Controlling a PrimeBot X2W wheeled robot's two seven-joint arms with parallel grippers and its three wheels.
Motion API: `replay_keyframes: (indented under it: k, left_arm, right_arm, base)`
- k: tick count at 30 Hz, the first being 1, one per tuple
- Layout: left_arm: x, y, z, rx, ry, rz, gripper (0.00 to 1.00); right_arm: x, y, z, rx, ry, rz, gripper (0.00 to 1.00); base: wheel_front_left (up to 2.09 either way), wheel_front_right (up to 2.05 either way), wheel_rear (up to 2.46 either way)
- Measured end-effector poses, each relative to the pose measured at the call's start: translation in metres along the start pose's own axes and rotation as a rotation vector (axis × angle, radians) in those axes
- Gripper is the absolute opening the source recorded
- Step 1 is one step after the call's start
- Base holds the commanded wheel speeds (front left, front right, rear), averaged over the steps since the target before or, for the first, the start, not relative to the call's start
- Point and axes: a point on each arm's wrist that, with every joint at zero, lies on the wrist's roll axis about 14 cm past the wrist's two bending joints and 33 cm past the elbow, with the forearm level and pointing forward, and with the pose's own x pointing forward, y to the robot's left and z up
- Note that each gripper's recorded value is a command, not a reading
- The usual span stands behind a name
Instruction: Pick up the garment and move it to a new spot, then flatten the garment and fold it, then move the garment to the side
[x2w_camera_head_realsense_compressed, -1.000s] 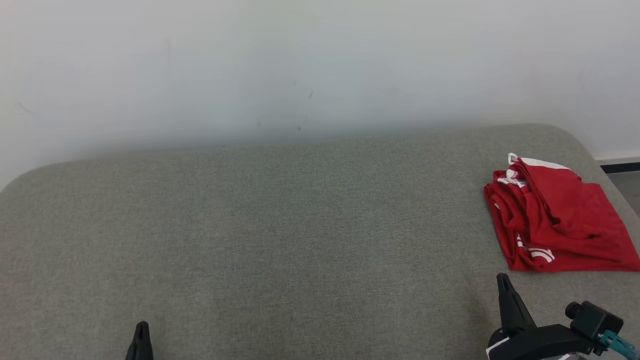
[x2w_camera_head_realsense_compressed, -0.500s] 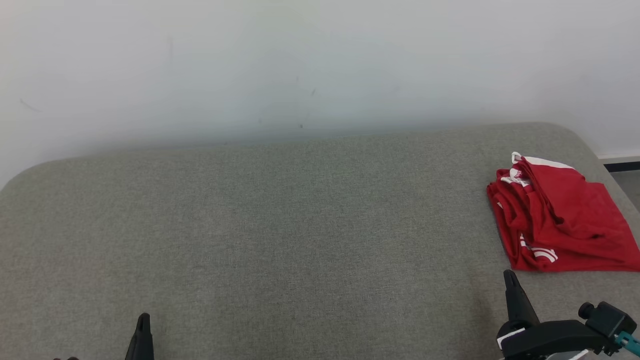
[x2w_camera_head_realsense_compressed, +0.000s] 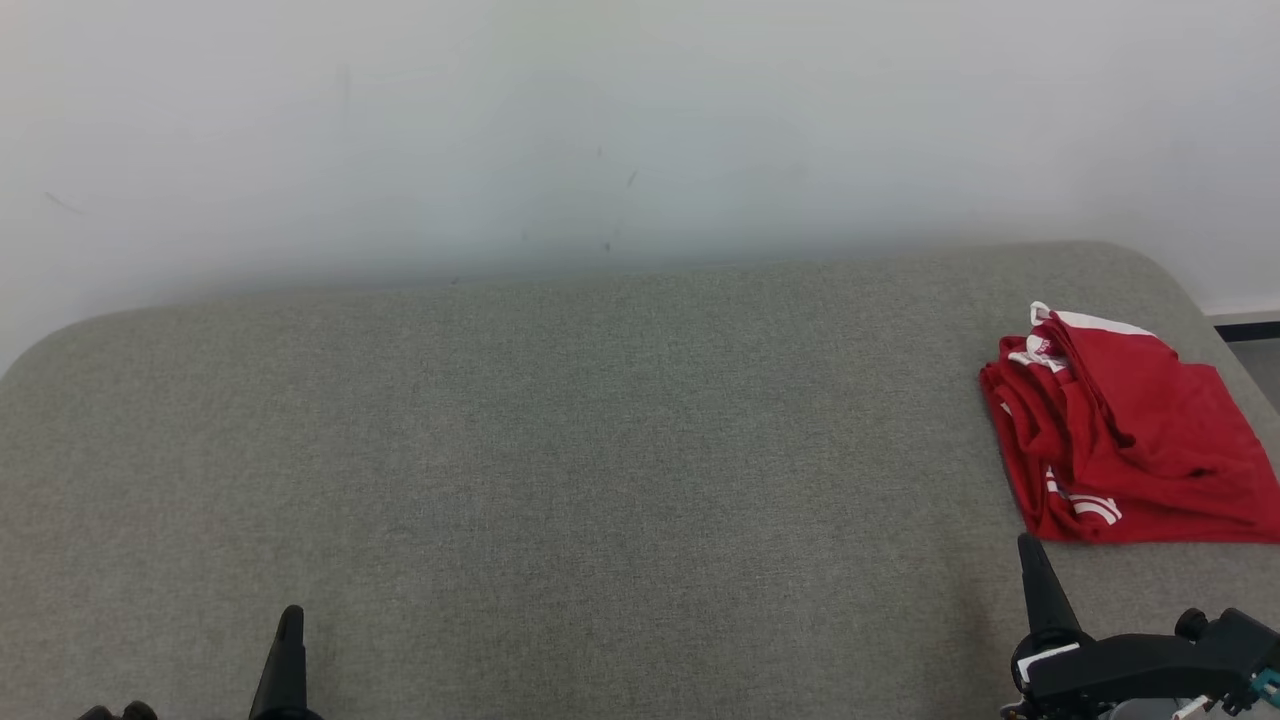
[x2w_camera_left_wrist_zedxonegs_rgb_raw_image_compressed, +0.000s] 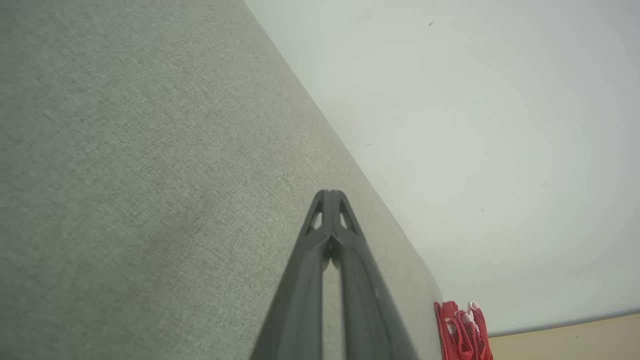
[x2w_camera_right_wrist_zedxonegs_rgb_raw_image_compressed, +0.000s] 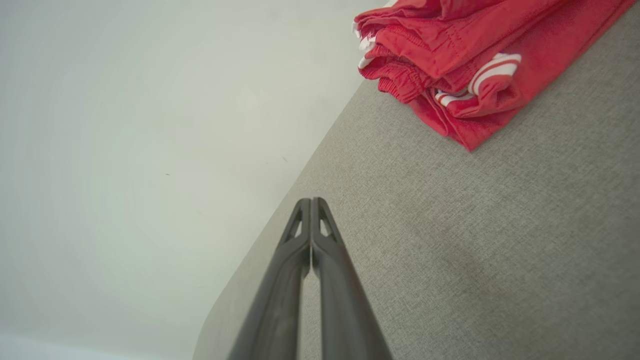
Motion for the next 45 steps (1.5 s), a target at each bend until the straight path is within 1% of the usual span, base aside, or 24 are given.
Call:
replay_keyframes:
  k: [21, 45]
  left_arm:
    - [0.007, -0.006, 0.003, -0.223, 0.018, -0.026, 0.0]
    - [0.014, -0.014, 0.008, -0.422, 0.028, -0.067, 0.0]
  right_arm:
    - [0.005, 0.005, 0.005, 0.216, -0.005, 0.012, 0.0]
    - [0.01, 0.009, 0.009, 0.416, -0.004, 0.034, 0.0]
  base:
    - [0.0, 0.0, 0.0]
    - [0.0, 0.0, 0.0]
